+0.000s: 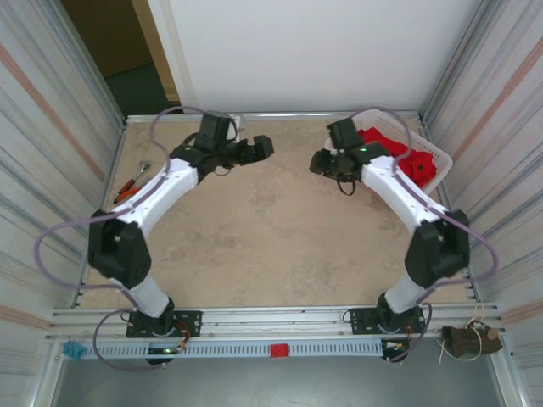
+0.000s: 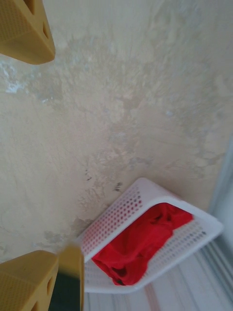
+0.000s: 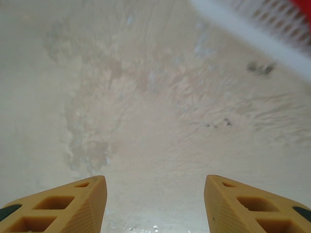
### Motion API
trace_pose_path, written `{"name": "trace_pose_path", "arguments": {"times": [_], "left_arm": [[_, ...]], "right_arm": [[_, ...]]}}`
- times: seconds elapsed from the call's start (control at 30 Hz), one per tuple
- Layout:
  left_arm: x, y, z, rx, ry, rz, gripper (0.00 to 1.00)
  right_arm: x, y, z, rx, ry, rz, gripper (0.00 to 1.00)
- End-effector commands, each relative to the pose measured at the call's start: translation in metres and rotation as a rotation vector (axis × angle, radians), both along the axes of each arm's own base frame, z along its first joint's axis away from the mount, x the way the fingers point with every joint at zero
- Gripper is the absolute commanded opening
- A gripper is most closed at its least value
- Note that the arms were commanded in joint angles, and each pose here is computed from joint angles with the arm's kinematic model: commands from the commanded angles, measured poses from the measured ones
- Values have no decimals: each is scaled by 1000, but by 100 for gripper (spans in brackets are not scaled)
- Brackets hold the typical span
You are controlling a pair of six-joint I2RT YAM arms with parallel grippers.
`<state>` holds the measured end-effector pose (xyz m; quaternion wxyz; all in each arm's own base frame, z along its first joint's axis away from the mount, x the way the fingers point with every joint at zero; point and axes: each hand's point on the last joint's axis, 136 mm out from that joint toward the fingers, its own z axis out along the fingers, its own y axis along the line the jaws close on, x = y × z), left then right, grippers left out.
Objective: Fold the inside-out t-shirt
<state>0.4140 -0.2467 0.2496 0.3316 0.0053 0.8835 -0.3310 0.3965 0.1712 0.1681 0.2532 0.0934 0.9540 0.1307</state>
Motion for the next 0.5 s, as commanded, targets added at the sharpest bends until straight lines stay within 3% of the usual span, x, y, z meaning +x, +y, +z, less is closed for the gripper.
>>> {"name": "trace_pose_path", "arguments": {"times": [0.0,0.23,0.47], "left_arm": [[-11,32,22,23,-49,56,99],[-24,53,43,19,-87,91,99],[-31,56,46,12,-86,97,99]], "right_arm": [[3,-3,-48,-171,101,11,53],[41,-41,-73,-487,121,-59,53],[100,-81,-59,-513,75,-212,53]]}}
